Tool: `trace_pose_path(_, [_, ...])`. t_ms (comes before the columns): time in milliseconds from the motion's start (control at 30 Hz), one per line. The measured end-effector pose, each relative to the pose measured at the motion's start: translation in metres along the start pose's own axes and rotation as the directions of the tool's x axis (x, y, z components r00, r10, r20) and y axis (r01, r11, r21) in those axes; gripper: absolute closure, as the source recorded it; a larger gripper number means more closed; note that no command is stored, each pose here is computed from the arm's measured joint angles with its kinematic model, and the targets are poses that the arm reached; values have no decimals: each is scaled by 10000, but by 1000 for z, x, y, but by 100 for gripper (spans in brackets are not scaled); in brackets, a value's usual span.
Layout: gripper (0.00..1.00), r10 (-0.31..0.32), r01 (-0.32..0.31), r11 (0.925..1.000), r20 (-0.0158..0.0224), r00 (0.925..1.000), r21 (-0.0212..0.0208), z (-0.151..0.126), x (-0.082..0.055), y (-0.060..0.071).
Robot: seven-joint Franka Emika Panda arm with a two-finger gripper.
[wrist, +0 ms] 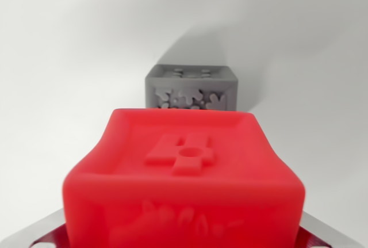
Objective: Destack cube
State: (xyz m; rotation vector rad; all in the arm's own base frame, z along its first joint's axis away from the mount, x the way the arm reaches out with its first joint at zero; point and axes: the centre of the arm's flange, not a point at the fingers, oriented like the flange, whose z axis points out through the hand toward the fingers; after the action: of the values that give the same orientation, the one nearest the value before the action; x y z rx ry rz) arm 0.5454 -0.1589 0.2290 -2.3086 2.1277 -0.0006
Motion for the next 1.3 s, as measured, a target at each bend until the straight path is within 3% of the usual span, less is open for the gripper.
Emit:
trace_pose_path(700, [100, -15, 15, 10000, 12, 10000, 15, -59, -1, 1])
trace_pose_path(867, [100, -9, 9, 10000, 16, 10000, 33, -75, -1, 1])
trace_pose_path(933, [100, -15, 15, 10000, 9, 10000, 63, -78, -1, 0])
trace_pose_path(1133, [100, -154, 154, 9999, 37, 9999, -33, -71, -12, -2])
trace_pose_path(1300, [100, -252, 253, 9997, 37, 9997, -32, -69, -20, -4])
